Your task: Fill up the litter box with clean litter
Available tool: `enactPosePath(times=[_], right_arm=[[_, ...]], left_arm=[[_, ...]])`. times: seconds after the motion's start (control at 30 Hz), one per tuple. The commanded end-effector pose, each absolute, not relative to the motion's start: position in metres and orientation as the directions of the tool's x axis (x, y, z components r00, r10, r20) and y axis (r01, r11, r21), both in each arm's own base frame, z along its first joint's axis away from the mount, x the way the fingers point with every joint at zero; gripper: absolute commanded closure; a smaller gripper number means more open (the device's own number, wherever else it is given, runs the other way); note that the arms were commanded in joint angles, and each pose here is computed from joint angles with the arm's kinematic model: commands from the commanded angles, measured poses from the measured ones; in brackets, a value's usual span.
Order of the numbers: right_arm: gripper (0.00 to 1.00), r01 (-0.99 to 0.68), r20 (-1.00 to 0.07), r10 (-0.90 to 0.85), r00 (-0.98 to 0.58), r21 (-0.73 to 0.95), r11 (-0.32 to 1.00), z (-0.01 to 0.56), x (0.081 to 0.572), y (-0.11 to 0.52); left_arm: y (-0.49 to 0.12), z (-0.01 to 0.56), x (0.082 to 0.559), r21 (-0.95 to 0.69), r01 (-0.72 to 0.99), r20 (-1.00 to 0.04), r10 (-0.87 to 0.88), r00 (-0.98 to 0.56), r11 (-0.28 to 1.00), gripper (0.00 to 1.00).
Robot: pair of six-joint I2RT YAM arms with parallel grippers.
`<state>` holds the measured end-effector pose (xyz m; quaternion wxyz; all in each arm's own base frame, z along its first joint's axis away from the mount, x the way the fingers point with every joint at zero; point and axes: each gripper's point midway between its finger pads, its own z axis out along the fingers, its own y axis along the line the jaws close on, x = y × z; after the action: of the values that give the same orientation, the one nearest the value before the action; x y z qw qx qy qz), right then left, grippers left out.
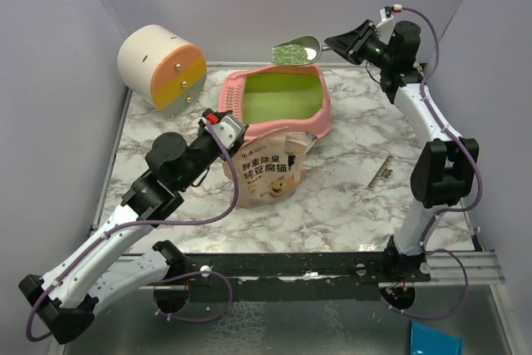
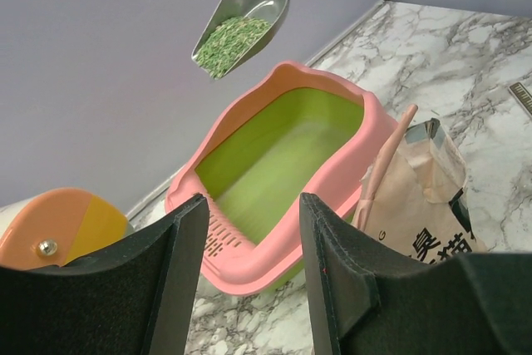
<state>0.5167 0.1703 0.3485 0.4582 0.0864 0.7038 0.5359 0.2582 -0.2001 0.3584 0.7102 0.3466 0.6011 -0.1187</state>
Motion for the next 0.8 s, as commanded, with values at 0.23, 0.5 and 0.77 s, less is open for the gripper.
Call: enactPosePath(times=[0.23, 0.5, 0.77], right_arm=[[0.99, -0.412, -0.829, 0.43, -0.358, 0.553, 0.724, 0.373, 0.558, 0.195], [0.99, -0.403, -0.907, 0.321, -0.271, 0.41, 0.818, 0.388, 0.561, 0.204], [0.99, -0.392, -0.95, 0.22, -0.22, 0.293, 0.872, 0.402, 0.547, 0.199]], left_arm=[[-0.189, 0.369, 0.252, 0.333, 0.569, -0.942, 0.235, 0.241, 0.752, 0.45], [-0.19, 0.368, 0.249, 0.324, 0.587, -0.946, 0.237, 0.223, 0.741, 0.44], [-0.191, 0.368, 0.248, 0.325, 0.595, -0.946, 0.241, 0.218, 0.735, 0.44]])
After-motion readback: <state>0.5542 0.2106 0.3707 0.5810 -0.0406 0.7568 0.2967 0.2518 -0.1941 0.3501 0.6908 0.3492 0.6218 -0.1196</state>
